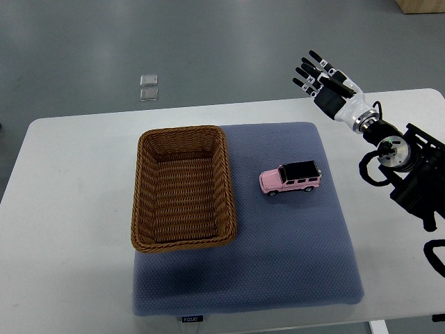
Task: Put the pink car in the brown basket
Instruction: 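Move the right hand over the pink toy car and lower it, then close the right hand fingers around the pink car and lift it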
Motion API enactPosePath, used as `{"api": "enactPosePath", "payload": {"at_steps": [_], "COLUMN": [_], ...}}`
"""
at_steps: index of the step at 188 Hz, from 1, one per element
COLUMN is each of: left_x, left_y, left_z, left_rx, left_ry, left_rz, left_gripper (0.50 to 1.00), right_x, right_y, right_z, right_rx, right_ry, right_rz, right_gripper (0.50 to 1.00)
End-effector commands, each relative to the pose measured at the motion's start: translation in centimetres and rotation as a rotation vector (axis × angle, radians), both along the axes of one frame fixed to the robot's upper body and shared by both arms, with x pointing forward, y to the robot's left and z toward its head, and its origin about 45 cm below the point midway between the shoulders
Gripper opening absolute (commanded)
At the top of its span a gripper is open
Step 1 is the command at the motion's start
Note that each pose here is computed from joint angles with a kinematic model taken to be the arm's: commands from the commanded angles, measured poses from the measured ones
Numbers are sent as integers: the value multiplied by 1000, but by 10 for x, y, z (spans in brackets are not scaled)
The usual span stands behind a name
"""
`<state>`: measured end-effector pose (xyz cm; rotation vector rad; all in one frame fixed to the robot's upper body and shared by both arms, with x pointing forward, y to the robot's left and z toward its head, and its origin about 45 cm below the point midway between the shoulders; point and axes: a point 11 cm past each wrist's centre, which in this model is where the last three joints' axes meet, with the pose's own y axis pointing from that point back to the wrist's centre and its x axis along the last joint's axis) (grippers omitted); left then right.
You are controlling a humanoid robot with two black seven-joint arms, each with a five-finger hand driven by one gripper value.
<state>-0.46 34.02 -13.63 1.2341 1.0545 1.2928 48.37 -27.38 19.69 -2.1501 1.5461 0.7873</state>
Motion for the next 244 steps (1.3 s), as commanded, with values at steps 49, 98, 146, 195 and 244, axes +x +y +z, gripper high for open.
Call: {"api": "enactPosePath", "payload": {"at_steps": [49, 98, 146, 195, 244], "left_x": [1, 1, 1, 1, 1], "left_y": [1, -1, -1, -1, -1], "left_z": [0, 0, 0, 0, 0], "left_rx": [4, -1, -1, -1, -2], "left_ry": [-3, -2, -1, 0, 0], "left_rz": [1, 0, 1, 0, 0], "left_gripper": [1000, 1000, 1000, 1000, 1000], "right_x": [-1, 9, -21, -60, -66], "right_y": [3, 1, 28, 34, 29], "right_z": [0, 43, 76, 37, 5], "right_rx": [-95, -742, -1297, -1505, -1588], "right_ry": [-6, -125, -321, -322, -309], "right_rz": [56, 373, 771, 954, 895], "right_gripper": [973, 971, 971, 971, 971]}}
